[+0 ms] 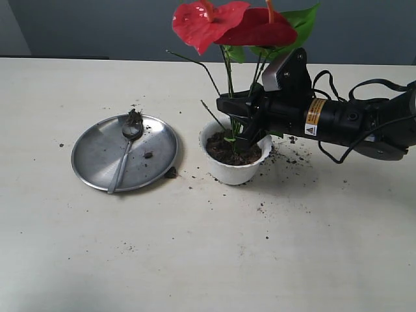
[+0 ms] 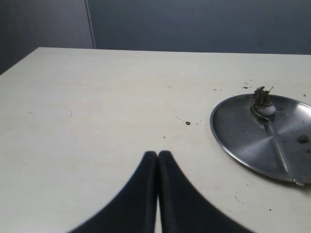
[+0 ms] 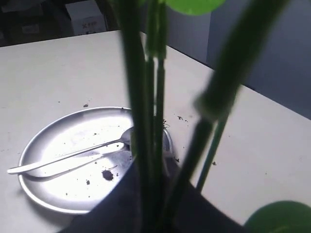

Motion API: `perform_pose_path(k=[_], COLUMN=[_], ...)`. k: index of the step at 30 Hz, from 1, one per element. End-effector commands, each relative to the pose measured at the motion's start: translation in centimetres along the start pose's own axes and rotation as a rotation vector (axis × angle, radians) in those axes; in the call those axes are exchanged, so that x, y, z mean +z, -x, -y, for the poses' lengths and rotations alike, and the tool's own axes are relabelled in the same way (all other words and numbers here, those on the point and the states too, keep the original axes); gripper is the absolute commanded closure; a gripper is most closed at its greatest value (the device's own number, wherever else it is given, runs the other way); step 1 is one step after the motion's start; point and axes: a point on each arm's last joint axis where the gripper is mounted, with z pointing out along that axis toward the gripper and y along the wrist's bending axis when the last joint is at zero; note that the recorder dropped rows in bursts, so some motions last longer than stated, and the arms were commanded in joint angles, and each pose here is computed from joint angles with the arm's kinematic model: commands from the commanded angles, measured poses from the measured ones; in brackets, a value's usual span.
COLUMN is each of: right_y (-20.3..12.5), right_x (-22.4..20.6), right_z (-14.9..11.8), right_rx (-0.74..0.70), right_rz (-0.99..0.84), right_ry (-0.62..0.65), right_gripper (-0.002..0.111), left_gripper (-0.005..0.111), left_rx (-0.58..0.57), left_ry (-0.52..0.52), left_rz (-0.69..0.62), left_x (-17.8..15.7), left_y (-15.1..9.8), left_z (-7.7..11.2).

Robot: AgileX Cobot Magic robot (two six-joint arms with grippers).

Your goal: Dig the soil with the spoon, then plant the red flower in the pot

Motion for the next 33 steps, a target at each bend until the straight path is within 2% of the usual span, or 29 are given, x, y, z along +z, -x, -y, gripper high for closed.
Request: perform_pose_path(k=[1, 29, 31, 33], right_y=[-2.72, -2.93, -2.82, -2.76], right_x=[-0.26, -0.26, -0.23, -0.22], right_z=[0.26, 0.14, 0.02, -0.10], right_rx=[-0.006, -0.001, -0.007, -0.014], right_rz=[-0.188, -0.212, -0.200, -0.194], right_ry=[-0.030, -0.023, -0.008, 0.006], right_gripper=[0.109, 0.109, 0.106, 0.098], left_gripper=[0.106, 0.106, 0.106, 0.106], left_rx=[0.001, 0.001, 0.001, 0.001], left_ry=[-0.003, -0.003, -0.003, -0.003], left_rz=[0.009, 0.009, 0.009, 0.009], left_x=[0.02, 0.02, 0.02, 0.02], left_y=[-0.06, -0.06, -0.06, -0.06], left_z=[0.01, 0.01, 0.01, 0.01])
